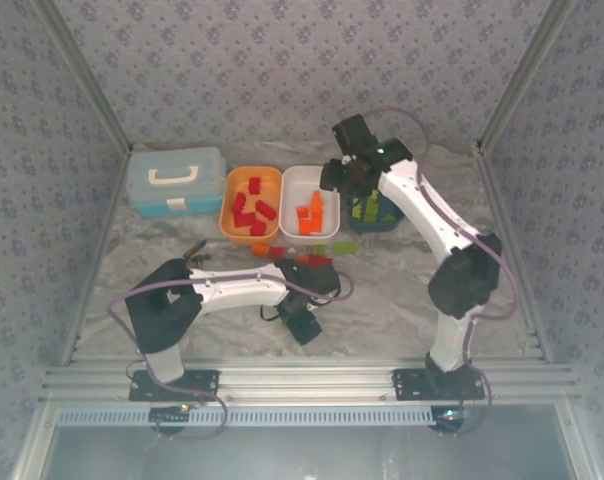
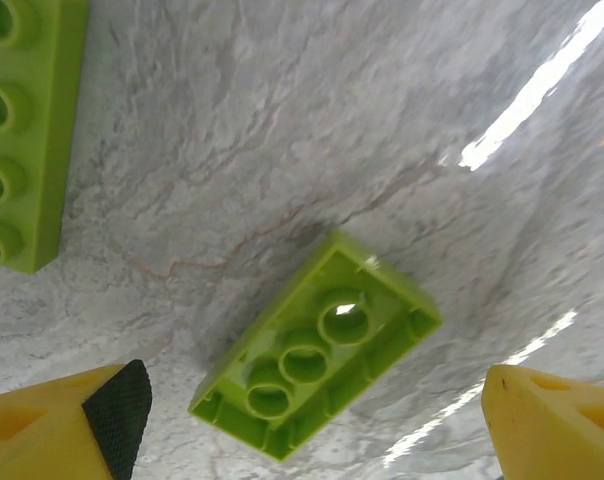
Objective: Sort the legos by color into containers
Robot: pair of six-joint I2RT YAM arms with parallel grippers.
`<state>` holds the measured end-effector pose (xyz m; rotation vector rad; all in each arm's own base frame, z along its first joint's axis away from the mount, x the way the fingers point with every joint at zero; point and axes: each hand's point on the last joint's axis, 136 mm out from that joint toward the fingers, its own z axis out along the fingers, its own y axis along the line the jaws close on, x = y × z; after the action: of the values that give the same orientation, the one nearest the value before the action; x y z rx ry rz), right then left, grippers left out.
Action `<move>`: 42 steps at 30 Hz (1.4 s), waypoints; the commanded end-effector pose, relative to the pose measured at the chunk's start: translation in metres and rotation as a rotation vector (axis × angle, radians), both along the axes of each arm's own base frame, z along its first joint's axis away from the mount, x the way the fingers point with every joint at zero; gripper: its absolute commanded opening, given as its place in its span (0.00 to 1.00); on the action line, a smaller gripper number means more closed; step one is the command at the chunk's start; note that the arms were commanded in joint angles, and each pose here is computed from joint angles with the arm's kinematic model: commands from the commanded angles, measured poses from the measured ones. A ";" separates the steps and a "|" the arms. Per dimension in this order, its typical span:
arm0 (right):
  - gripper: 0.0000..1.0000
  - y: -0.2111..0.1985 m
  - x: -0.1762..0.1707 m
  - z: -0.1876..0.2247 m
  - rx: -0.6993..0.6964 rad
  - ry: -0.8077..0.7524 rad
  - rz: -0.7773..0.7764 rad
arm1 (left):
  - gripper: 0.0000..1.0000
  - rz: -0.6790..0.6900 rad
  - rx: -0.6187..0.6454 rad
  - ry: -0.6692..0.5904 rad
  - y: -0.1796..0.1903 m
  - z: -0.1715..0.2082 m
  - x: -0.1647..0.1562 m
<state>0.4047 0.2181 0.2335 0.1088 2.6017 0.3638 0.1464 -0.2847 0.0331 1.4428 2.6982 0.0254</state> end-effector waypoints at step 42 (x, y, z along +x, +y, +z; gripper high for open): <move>0.58 -0.110 -0.086 -0.003 0.044 0.077 -0.234 | 0.37 0.263 -0.287 -0.115 -0.071 0.098 0.103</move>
<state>0.3346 0.1218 0.2389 0.3505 2.5893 0.3275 0.2251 -0.3415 0.1052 1.1165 2.6329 -0.1562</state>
